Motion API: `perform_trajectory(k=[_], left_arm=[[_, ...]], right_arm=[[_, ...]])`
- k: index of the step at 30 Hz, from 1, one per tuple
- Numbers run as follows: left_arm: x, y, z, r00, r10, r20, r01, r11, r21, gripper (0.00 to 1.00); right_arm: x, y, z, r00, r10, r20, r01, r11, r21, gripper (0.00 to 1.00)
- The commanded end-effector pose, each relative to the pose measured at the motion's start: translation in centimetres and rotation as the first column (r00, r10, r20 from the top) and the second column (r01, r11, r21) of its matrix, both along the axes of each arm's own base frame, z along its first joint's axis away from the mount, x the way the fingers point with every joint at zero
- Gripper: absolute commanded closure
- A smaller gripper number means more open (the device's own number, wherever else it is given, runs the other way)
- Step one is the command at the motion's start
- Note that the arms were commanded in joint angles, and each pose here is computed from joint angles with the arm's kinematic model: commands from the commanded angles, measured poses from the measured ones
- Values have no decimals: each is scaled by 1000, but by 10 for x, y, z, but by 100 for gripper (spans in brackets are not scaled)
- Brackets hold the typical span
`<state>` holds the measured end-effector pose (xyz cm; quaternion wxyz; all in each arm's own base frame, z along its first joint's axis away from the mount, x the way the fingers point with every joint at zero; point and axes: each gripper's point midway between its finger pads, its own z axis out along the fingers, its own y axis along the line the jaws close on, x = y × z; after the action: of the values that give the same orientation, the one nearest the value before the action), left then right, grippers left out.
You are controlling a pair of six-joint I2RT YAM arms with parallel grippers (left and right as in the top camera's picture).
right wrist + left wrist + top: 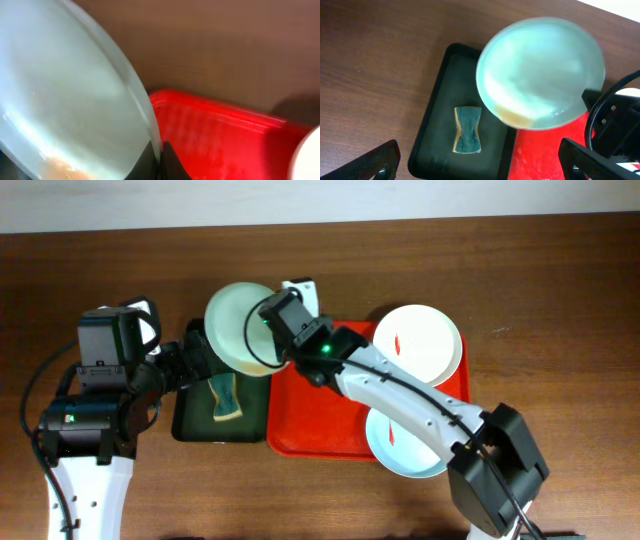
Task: Clean dirty plates on tray and stack at the side
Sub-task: 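Lift the pale green plate with the right gripper and swing it right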
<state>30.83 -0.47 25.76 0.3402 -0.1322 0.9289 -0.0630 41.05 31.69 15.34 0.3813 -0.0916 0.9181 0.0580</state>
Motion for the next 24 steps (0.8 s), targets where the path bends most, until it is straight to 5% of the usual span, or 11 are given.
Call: perform_trajectory(k=[1,5,12,24], left_arm=[[1,1,6,1000,9,15,-9,1000,-9,1],[1,1,6,1000,9,14,-9,1000,-9,1],[1,1,6,1000,9,15,-9,1000,-9,1],[1,1,6,1000,9,15,-9,1000,-9,1]], right_arm=[[6,3,42,970,54,235,3,971,-238,96],[3,19,74,916,148,372,8,922,-388,96],[-3,37,111,848,230,477,16,889,-457,96],[-10,40,132,809,348,473,-14,816,-578,96]])
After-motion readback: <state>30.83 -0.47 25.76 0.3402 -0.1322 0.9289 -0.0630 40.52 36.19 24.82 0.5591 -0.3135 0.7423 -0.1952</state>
